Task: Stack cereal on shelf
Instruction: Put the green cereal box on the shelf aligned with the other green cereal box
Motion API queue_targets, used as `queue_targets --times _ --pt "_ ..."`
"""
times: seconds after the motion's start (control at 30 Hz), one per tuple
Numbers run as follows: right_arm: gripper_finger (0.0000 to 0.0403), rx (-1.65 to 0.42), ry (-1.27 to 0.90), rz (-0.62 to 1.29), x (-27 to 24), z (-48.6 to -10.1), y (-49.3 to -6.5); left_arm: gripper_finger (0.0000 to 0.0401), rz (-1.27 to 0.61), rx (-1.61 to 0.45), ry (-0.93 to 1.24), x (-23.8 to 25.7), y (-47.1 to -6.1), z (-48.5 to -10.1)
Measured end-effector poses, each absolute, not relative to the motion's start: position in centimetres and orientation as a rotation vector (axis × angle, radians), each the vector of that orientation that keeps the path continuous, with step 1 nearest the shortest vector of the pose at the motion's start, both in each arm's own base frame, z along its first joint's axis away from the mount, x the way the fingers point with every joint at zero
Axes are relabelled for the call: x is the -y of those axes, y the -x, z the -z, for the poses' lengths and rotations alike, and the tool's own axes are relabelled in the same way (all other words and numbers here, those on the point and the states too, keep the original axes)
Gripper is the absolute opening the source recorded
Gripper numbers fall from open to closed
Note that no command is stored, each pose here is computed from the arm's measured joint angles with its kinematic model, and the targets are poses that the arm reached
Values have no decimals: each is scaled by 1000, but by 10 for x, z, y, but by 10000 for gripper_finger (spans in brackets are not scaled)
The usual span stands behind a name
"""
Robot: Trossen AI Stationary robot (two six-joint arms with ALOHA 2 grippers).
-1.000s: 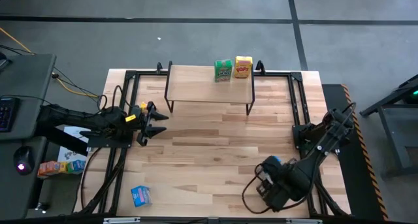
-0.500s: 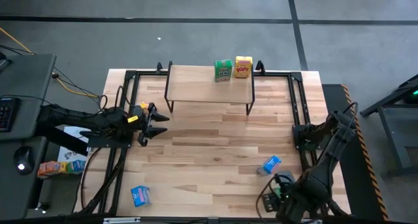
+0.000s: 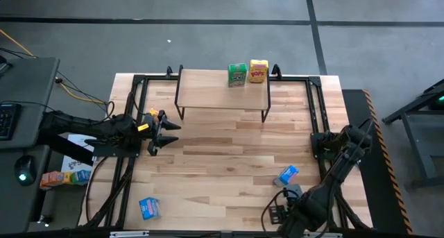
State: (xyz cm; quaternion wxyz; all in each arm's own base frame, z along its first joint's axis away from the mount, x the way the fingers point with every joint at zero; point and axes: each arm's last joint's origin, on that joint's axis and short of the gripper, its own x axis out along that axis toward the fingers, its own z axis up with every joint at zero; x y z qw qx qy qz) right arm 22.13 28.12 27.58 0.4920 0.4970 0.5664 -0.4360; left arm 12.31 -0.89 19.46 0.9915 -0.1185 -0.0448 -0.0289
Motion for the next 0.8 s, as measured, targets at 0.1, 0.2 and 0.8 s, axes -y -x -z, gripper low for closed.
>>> queue_targets --times 0.1,0.2,0.8 --pt "259 -1405 -1191 1094 -280 -276 -218 222 58 90 238 9 -123 -195" --pt "259 -1426 -1175 1122 -281 -275 -215 222 58 90 229 9 -123 -195" --pt "259 -1288 -1045 1062 -287 -282 -205 222 57 91 213 9 -123 -195"
